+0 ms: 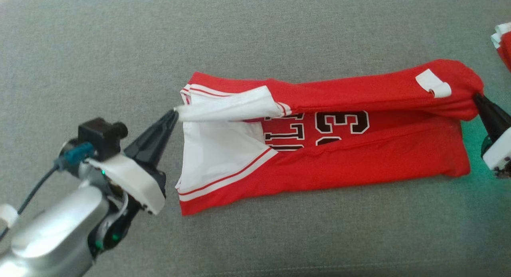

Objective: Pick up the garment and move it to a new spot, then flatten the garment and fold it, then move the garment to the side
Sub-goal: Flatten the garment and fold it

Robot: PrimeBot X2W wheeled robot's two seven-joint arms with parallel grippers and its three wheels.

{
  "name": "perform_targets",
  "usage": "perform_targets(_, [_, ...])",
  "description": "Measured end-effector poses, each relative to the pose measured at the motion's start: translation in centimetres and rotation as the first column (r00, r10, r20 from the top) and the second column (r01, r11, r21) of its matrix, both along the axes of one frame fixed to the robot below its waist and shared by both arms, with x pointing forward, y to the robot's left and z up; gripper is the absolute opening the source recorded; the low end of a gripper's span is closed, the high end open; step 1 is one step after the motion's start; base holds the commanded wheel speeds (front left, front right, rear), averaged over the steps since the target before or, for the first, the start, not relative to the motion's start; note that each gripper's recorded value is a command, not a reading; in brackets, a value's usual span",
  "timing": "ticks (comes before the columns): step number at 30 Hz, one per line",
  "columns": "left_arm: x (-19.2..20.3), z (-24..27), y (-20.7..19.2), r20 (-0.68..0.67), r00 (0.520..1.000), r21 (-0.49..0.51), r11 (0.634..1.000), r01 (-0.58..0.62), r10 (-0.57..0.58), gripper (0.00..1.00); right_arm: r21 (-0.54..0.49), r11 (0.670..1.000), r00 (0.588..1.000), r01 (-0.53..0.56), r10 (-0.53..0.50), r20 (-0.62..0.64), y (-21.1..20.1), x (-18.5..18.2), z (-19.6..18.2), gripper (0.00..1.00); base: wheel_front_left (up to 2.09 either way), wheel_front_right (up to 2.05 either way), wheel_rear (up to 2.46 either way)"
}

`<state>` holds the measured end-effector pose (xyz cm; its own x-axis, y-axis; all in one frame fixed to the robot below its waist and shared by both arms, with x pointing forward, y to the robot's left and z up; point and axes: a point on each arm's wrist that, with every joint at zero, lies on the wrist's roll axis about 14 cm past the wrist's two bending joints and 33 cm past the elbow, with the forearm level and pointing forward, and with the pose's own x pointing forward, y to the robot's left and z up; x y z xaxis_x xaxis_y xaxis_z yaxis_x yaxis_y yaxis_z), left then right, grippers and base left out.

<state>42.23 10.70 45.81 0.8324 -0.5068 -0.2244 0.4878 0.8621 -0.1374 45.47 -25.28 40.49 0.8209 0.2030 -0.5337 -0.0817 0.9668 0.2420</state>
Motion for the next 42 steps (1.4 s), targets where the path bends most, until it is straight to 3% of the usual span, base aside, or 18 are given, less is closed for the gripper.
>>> perform_targets(6, [-2.3,-0.8,-0.4,-0.050,0.999,-0.025,1.000,-0.011,0.010,0.00,0.024,1.000,0.999,0.020,-0.019,-0.037,0.4,-1.2,-1.3,0.00,0.00,0.00,0.00])
perform_targets(7, [-2.6,-1.0,-0.5,-0.057,0.998,-0.024,1.000,-0.013,0.011,0.00,0.023,1.000,0.999,0.019,-0.017,-0.047,0.5,-1.4,-1.6,0.19,0.00,0.00,0.00])
perform_targets(8, [-2.8,-1.1,-0.5,-0.063,0.998,-0.021,1.000,-0.015,0.014,0.00,0.025,0.999,0.999,0.021,-0.020,-0.050,0.6,-1.6,-1.7,0.77,0.00,0.00,0.00])
perform_targets(9, [-3.1,-1.3,-0.5,-0.068,0.998,-0.016,1.000,-0.018,0.017,0.00,0.027,0.999,0.998,0.024,-0.022,-0.052,0.7,-1.8,-1.8,1.00,0.00,0.00,0.00])
perform_targets(11, [-3.6,-1.5,-0.4,-0.078,0.997,-0.006,1.000,-0.025,0.025,0.45,0.037,0.999,0.998,0.038,-0.036,-0.045,0.6,-2.1,-1.6,1.00,0.00,0.00,0.00])
perform_targets(13, [-4.1,-1.7,-0.3,-0.081,0.996,0.006,0.999,-0.046,0.046,1.00,0.037,0.998,0.998,0.056,-0.055,-0.017,0.3,-2.3,-1.1,1.00,0.00,0.00,0.00])
perform_targets(20, [-5.7,-0.9,0.8,-0.036,0.981,0.025,0.982,-0.190,0.190,1.00,0.056,0.992,0.993,0.109,-0.111,0.037,-0.3,-5.8,-0.6,1.00,0.00,0.00,0.00])
perform_targets(28, [-7.4,2.4,1.2,0.110,0.920,-0.037,0.927,-0.374,0.375,1.00,0.094,0.982,0.979,0.165,-0.175,0.104,0.3,-9.4,-0.1,1.00,0.00,0.00,0.00])
perform_targets(34, [-9.4,2.7,1.0,0.160,0.887,-0.044,0.901,-0.431,0.433,1.00,0.103,0.976,0.971,0.194,-0.206,0.123,0.9,-10.0,0.0,1.00,0.00,0.00,0.00])
perform_targets(42, [-11.5,2.0,-0.3,0.189,0.894,-0.017,0.912,-0.410,0.405,1.00,0.010,0.978,0.975,0.208,-0.208,0.083,0.4,-7.6,-0.9,1.00,0.00,0.00,0.00])
